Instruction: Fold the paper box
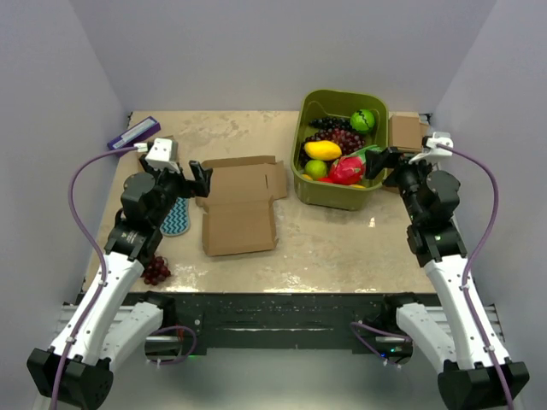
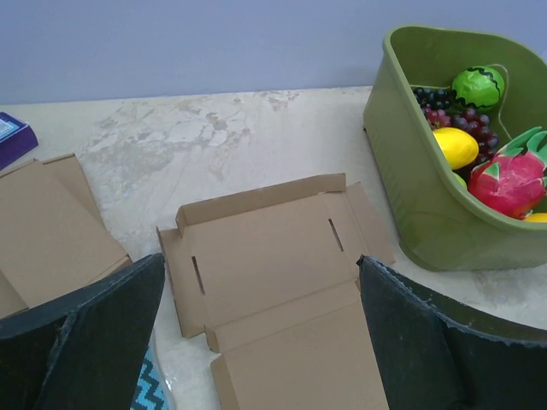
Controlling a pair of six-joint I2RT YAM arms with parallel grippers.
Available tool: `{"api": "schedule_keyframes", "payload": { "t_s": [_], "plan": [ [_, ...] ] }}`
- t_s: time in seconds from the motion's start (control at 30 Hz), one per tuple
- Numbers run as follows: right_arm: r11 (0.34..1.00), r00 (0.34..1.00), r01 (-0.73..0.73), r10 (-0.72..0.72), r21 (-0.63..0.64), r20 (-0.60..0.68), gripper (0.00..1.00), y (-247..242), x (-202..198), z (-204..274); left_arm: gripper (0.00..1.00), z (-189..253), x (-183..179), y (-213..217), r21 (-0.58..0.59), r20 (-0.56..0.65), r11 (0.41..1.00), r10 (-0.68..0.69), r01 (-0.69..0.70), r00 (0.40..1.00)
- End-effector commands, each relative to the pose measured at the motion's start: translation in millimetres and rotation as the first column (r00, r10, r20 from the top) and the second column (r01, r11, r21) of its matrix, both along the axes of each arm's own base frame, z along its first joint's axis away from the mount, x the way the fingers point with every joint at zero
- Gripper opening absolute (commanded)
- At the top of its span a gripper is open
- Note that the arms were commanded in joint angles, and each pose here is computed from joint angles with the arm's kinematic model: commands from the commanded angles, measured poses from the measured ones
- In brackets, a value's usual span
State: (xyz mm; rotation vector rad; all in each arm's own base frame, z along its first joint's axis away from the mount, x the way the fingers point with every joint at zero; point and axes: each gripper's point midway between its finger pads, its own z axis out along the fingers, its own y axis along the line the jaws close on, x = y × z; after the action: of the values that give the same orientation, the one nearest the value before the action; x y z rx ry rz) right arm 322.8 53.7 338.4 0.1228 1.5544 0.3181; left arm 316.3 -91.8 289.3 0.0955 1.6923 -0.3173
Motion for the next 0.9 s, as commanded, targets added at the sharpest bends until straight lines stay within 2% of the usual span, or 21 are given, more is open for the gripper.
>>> {"api": "schedule_keyframes", "payload": {
  "t_s": [0.0, 0.2, 0.33, 0.37, 0.5, 0.53, 0.6, 0.73, 0.8, 0.87],
  "plan": [
    [0.999, 0.999, -0.041, 0.041, -0.034, -0.018, 0.95, 7, 0, 12, 1.00, 20, 3, 8, -0.026, 0.053, 0.998, 0.052, -0.050, 0.997],
    [0.991, 0.988, -0.123, 0.118, -0.045, -0.098, 0.86, 34, 8, -4, 1.00, 19, 0, 14, -0.008, 0.074, 0.998, 0.069, -0.069, 0.995],
    [0.984, 0.974, -0.171, 0.162, -0.048, -0.157, 0.84, 74, 5, -19, 1.00, 10, 3, 11, 0.014, 0.054, 0.999, 0.050, -0.051, 0.997],
    [0.972, 0.958, -0.230, 0.218, -0.047, -0.187, 0.84, 100, 0, -28, 1.00, 6, 3, 8, 0.016, 0.044, 0.999, 0.040, -0.040, 0.998],
    [0.949, 0.916, -0.314, 0.295, -0.030, -0.272, 0.81, 162, -11, -64, 1.00, -3, 7, 5, 0.012, 0.014, 1.000, 0.029, -0.029, 1.000],
    [0.929, 0.894, -0.367, 0.340, -0.040, -0.292, 0.81, 187, -24, -73, 1.00, -5, 7, 4, 0.011, 0.007, 1.000, 0.024, -0.024, 1.000],
    [0.923, 0.879, -0.376, 0.328, -0.080, -0.347, 0.81, 213, -23, -95, 1.00, -9, 9, 2, 0.006, -0.001, 1.000, 0.020, -0.020, 1.000],
    [0.882, 0.805, -0.471, 0.437, 0.014, -0.401, 0.79, 274, -39, -119, 1.00, -19, 13, -1, 0.006, -0.034, 1.000, 0.005, -0.004, 0.999],
    [0.875, 0.785, -0.480, 0.458, 0.058, -0.417, 0.78, 288, -39, -132, 1.00, -24, 15, 2, 0.004, -0.051, 1.000, 0.014, -0.014, 0.999],
    [0.898, 0.785, -0.437, 0.408, 0.051, -0.467, 0.75, 290, -33, -160, 1.00, -32, 19, 5, -0.006, -0.086, 1.000, 0.026, -0.027, 0.996]
  ]
}}
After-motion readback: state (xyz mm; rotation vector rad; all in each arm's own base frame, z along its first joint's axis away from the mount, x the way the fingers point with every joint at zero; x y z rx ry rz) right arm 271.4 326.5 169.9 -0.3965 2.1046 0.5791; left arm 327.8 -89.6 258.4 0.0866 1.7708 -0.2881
